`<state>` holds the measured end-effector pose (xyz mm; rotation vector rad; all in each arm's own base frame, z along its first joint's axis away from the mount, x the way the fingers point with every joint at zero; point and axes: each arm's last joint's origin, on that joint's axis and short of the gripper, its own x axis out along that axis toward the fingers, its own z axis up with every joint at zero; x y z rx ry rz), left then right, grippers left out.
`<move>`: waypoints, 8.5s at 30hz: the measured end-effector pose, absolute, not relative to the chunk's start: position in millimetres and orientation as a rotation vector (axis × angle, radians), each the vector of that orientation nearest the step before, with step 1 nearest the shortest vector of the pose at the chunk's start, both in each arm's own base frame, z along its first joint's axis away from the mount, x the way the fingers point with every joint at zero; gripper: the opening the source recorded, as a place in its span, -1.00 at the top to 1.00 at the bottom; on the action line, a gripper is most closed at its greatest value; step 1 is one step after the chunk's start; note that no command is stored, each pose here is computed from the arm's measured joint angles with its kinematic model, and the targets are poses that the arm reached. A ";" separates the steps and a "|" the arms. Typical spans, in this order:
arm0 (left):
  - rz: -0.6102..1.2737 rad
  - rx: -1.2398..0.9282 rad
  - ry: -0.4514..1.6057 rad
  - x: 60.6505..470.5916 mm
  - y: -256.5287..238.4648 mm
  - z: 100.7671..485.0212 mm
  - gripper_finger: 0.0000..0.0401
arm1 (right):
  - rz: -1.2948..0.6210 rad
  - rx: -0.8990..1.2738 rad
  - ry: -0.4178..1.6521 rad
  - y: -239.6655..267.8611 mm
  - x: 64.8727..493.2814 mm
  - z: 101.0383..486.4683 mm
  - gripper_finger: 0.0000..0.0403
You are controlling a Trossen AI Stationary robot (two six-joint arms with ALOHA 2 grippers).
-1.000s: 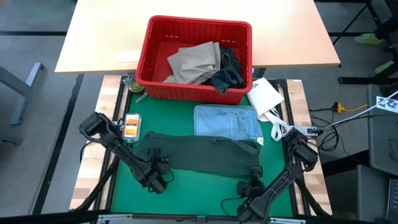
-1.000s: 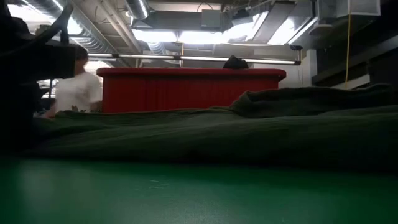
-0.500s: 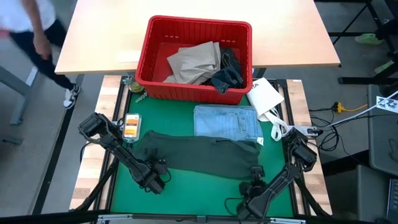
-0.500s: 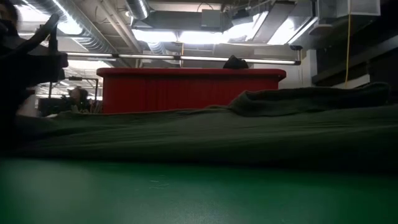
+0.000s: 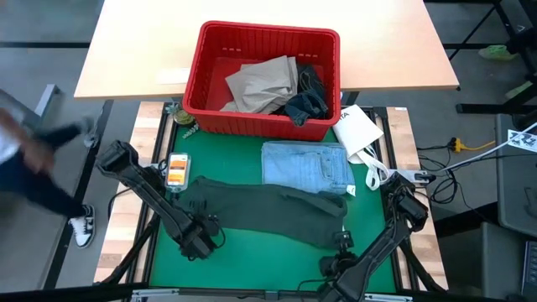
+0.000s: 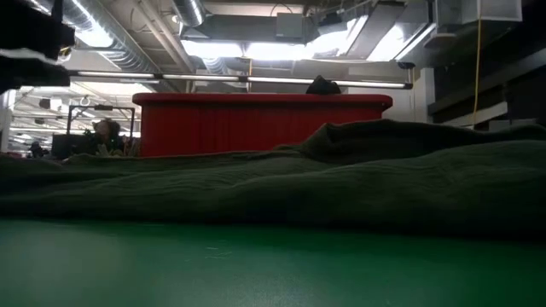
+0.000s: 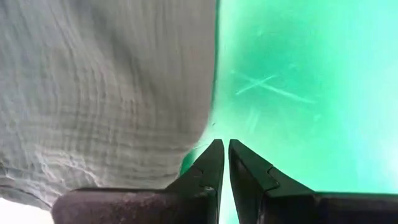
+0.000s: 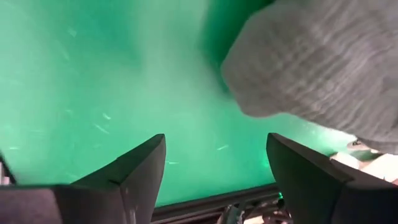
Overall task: Fold Laundry from Bin
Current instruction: Fold the green polo shirt
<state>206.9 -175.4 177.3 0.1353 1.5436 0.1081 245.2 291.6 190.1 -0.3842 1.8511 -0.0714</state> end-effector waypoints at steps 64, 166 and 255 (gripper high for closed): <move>0.117 -0.030 1.435 220.0 -174.3 179.5 0.89 | -0.191 -0.458 1.935 266.9 247.1 158.0 -0.39; 0.294 -0.305 1.248 170.4 -25.0 134.8 0.08 | -0.055 -0.423 1.327 270.4 330.6 206.3 -0.39; -0.219 -1.034 0.364 352.8 -75.0 203.8 0.94 | -0.106 -0.687 1.136 261.8 329.5 306.6 -0.39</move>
